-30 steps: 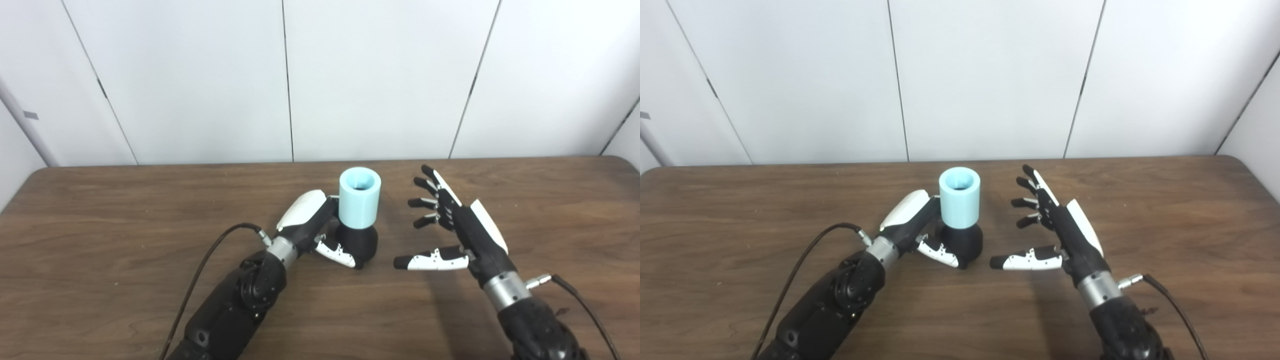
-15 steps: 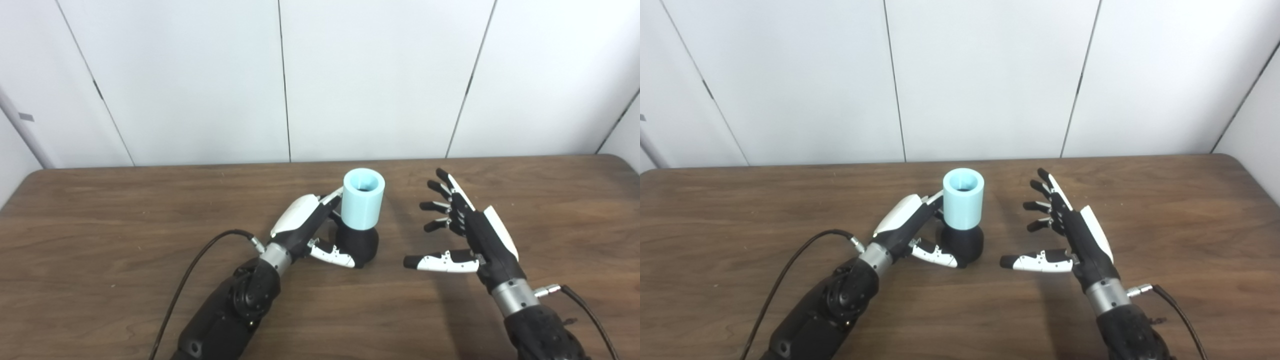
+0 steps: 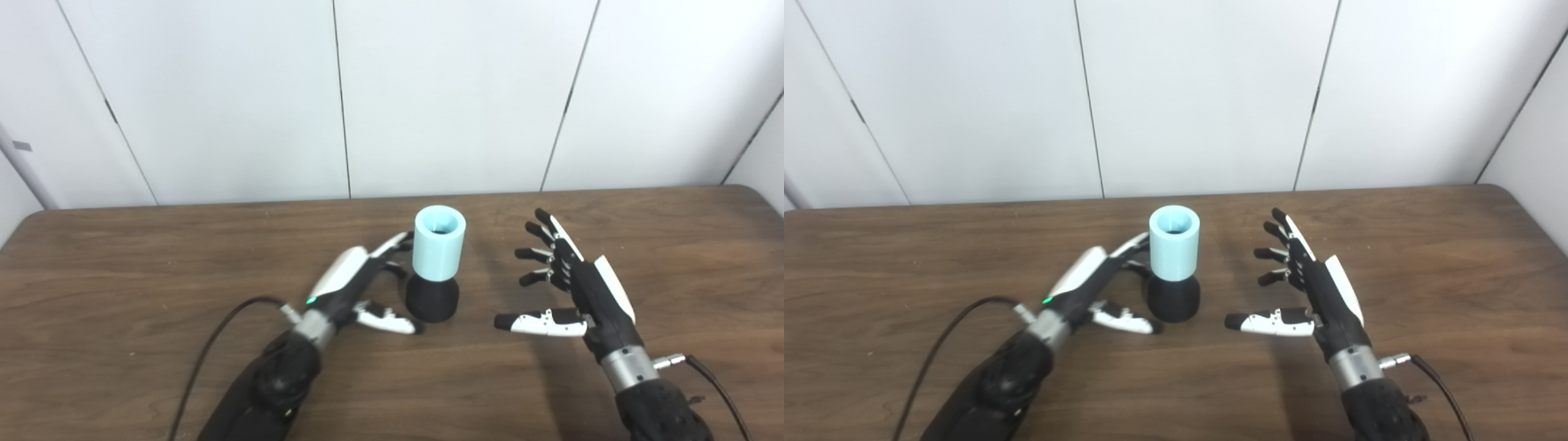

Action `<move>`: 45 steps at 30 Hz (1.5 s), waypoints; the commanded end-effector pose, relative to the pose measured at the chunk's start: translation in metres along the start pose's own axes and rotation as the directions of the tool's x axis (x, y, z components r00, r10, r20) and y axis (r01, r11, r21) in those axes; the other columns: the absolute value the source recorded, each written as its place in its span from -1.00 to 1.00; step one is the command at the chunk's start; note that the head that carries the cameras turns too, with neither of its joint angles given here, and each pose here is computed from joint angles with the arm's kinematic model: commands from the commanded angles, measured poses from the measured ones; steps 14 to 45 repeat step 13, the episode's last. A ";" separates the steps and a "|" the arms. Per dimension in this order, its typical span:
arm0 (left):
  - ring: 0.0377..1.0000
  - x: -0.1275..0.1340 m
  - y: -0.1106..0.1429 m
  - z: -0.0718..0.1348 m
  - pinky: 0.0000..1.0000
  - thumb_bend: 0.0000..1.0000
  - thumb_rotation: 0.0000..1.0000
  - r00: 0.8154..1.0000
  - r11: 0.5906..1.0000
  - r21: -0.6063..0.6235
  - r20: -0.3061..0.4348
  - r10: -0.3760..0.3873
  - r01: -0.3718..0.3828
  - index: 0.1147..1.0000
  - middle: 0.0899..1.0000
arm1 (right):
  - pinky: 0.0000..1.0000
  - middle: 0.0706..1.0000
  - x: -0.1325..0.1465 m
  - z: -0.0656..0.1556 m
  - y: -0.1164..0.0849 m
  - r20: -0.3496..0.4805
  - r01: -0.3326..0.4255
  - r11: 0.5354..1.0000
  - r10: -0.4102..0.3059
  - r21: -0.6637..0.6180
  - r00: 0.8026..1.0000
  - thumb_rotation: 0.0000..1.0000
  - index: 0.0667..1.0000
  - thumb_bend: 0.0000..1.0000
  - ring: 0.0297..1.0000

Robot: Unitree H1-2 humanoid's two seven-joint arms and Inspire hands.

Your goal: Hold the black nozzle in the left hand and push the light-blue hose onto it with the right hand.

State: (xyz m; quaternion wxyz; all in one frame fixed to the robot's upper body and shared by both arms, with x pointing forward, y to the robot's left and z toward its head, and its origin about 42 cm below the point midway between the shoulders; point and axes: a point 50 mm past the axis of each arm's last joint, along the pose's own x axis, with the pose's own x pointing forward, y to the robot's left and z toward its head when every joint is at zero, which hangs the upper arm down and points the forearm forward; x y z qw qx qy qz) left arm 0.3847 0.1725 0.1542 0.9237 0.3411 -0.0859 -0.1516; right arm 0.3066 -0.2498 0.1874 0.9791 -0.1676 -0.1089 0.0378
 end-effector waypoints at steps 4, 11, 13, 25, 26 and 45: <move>0.28 -0.022 0.033 -0.013 0.16 0.32 -0.98 0.952 0.947 -0.131 -0.134 0.276 -0.293 0.34 0.29 | 0.19 0.85 0.006 0.013 -0.014 0.101 0.041 0.999 -0.038 -0.025 0.994 -0.95 0.96 0.60 0.56; 0.28 -0.040 0.047 -0.019 0.13 0.38 -0.92 0.960 0.825 -0.493 -0.100 0.261 -0.276 0.33 0.29 | 0.19 0.85 0.004 0.012 -0.015 0.104 0.040 0.999 -0.037 -0.025 0.994 -1.00 0.94 0.60 0.56; 0.31 -0.041 0.047 -0.022 0.14 0.41 -0.82 0.958 0.805 -0.525 -0.086 0.272 -0.276 0.36 0.30 | 0.19 0.85 0.003 0.010 -0.014 0.105 0.036 0.999 -0.032 -0.034 0.994 -1.00 0.94 0.60 0.56; 0.31 -0.041 0.047 -0.022 0.14 0.41 -0.82 0.958 0.805 -0.525 -0.086 0.272 -0.276 0.36 0.30 | 0.19 0.85 0.003 0.010 -0.014 0.105 0.036 0.999 -0.032 -0.034 0.994 -1.00 0.94 0.60 0.56; 0.31 -0.041 0.047 -0.022 0.14 0.41 -0.82 0.958 0.805 -0.525 -0.086 0.272 -0.276 0.36 0.30 | 0.19 0.85 0.003 0.010 -0.014 0.105 0.036 0.999 -0.032 -0.034 0.994 -1.00 0.94 0.60 0.56; 0.31 -0.041 0.047 -0.022 0.14 0.41 -0.82 0.958 0.805 -0.525 -0.086 0.272 -0.276 0.36 0.30 | 0.19 0.85 0.003 0.010 -0.014 0.105 0.036 0.999 -0.032 -0.034 0.994 -1.00 0.94 0.60 0.56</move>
